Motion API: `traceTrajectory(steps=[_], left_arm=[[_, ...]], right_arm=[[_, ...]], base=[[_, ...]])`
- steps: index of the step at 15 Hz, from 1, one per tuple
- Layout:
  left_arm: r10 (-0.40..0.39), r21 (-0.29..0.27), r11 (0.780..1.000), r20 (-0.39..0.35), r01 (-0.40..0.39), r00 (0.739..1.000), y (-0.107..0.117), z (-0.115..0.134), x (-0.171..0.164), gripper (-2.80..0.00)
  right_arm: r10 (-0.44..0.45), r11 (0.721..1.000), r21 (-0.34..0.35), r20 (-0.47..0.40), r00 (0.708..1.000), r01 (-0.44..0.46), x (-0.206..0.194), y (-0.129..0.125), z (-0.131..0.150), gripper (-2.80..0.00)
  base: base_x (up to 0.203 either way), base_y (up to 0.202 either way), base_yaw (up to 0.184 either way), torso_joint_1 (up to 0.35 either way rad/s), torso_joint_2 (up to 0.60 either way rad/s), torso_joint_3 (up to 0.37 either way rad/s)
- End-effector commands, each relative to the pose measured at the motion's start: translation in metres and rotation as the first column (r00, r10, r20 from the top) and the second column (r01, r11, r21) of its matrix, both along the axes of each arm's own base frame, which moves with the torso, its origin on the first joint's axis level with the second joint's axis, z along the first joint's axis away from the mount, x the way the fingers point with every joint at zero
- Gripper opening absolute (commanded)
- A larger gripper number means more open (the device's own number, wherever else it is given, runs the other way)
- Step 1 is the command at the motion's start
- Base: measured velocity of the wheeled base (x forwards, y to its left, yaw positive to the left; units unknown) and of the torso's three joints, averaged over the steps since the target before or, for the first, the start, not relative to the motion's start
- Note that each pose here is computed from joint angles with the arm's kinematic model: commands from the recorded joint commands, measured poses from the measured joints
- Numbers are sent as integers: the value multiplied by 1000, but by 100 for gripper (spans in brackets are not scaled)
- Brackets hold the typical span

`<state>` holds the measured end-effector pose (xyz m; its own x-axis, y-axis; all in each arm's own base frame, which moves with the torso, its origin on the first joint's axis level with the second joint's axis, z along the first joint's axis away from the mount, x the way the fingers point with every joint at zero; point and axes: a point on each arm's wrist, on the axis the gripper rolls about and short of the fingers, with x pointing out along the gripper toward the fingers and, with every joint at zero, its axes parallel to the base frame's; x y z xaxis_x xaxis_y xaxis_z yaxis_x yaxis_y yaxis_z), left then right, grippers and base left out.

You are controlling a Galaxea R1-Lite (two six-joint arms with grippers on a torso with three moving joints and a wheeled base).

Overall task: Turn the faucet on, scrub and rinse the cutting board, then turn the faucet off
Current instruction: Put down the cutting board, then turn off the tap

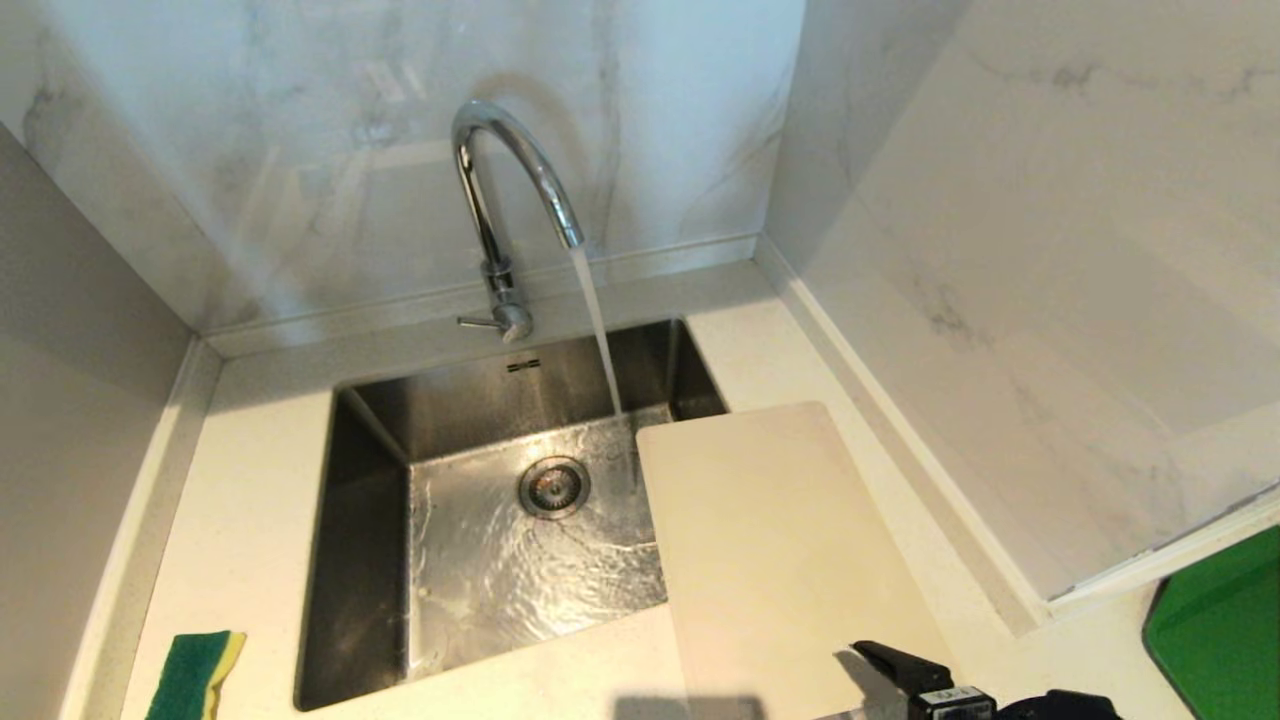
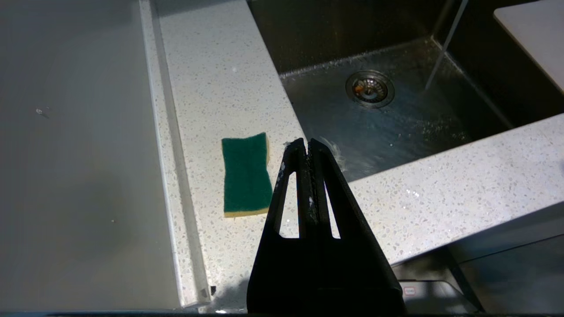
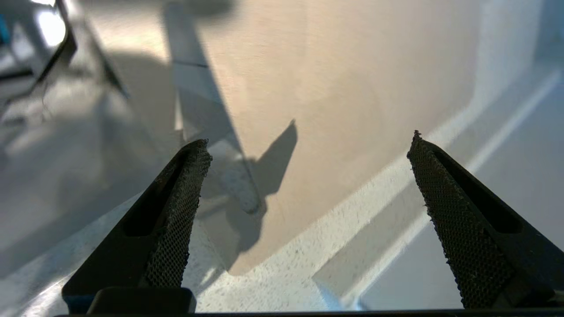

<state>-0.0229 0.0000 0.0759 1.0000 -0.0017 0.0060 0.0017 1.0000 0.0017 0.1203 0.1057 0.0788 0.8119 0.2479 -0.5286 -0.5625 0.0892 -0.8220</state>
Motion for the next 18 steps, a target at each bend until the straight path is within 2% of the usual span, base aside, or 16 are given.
traceTrajectory(steps=[1,4,6,8,12,17,18], left_arm=[[0,0,1000,-1,0,1000,0,0,0,-280],[0,0,1000,-1,0,1000,0,0,0,-280],[0,0,1000,-1,0,1000,0,0,0,-280],[0,0,1000,0,0,1000,0,0,0,-280],[0,0,1000,-1,0,1000,0,0,0,-280],[0,0,1000,-1,0,1000,0,0,0,-280],[0,0,1000,0,0,1000,0,0,0,-280]], right_arm=[[-38,993,113,69,997,30,-5,-7,19,0],[-50,986,162,109,993,32,3,0,32,0],[-50,987,157,146,988,26,13,10,41,0],[-58,983,183,187,981,23,22,19,54,0],[-124,976,206,236,964,76,27,21,66,0],[-148,964,255,276,950,76,48,39,86,0],[-155,961,263,279,948,80,51,40,88,-280]], base=[[0,0,0,0,0,0],[0,0,0,0,0,0],[0,0,0,0,0,0],[0,0,0,0,0,0],[0,0,0,0,0,0],[0,0,0,0,0,0],[0,0,0,0,0,0]])
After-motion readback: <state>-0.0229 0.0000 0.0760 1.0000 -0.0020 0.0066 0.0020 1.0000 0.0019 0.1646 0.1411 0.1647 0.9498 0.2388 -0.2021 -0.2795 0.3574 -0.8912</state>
